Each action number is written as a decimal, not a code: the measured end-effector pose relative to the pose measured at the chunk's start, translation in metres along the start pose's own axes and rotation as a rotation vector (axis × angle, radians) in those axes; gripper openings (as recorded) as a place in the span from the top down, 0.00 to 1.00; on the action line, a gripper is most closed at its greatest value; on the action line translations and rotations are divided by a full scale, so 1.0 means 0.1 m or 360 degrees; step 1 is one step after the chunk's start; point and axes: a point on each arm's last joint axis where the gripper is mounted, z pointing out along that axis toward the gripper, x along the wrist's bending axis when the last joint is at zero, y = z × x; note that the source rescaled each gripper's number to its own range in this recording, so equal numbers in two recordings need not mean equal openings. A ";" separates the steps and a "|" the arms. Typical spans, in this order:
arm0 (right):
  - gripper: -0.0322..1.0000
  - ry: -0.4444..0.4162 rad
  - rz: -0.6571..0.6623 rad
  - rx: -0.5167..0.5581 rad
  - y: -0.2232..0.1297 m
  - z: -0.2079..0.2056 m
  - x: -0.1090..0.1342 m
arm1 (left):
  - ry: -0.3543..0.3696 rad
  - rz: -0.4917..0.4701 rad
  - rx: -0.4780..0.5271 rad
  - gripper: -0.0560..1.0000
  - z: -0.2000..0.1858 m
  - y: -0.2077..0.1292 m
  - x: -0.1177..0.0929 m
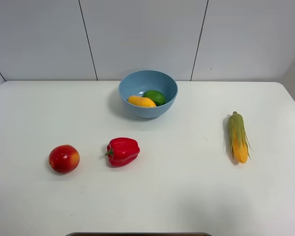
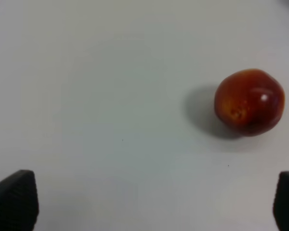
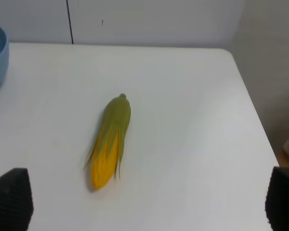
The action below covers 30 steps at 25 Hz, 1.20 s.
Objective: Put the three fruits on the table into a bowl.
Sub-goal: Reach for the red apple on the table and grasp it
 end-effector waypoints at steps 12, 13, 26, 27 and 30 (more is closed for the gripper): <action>0.07 0.0002 -0.0005 0.0086 -0.11 0.13 0.01 | 0.0000 0.0000 0.0000 0.00 0.00 0.00 0.00; 0.07 0.0002 -0.0005 0.0086 -0.11 0.13 0.01 | 0.0000 0.0000 0.0000 0.00 0.00 0.00 0.00; 0.07 0.0002 -0.0005 0.0086 -0.11 0.13 0.01 | 0.0000 0.0000 0.0000 0.00 0.00 0.00 0.00; 0.07 0.0002 -0.0005 0.0086 -0.11 0.13 0.01 | 0.0000 0.0000 0.0000 0.00 0.00 0.00 0.00; 0.07 0.0002 -0.0005 0.0086 -0.11 0.13 0.01 | 0.0000 0.0000 0.0000 0.00 0.00 0.00 0.00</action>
